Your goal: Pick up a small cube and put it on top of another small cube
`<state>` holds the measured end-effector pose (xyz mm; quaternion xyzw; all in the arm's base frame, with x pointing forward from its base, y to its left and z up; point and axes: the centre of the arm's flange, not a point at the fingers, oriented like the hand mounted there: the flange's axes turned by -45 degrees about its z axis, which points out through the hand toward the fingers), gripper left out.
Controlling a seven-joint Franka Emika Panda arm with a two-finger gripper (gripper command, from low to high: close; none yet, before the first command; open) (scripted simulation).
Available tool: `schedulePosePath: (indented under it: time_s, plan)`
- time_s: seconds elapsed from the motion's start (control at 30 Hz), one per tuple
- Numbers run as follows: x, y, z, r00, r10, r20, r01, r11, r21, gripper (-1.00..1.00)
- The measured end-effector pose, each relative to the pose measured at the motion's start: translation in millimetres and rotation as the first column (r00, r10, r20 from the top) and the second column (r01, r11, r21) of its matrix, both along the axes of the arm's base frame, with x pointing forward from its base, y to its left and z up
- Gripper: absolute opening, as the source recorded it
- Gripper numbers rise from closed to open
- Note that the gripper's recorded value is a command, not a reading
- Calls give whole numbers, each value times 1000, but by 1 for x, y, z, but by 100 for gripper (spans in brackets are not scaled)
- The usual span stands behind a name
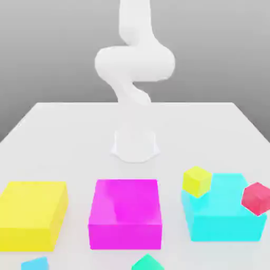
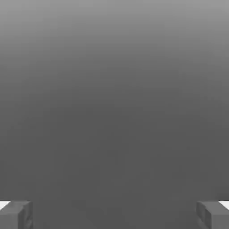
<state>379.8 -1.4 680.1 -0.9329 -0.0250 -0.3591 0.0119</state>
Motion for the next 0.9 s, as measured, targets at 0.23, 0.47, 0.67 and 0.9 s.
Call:
schedulePosePath:
  time_s: [0.23, 0.47, 0.67, 0.9]
  plan:
    - [81, 6, -103, 969, 172, -177, -177, 984, -16, 0]
    - [132, 19, -220, 889, 309, -339, -336, 941, -24, 0]
    - [151, 31, -325, 787, 399, -471, -466, 884, -31, 0]
    - [148, 31, -445, 644, 452, -617, -599, 800, -39, 0]
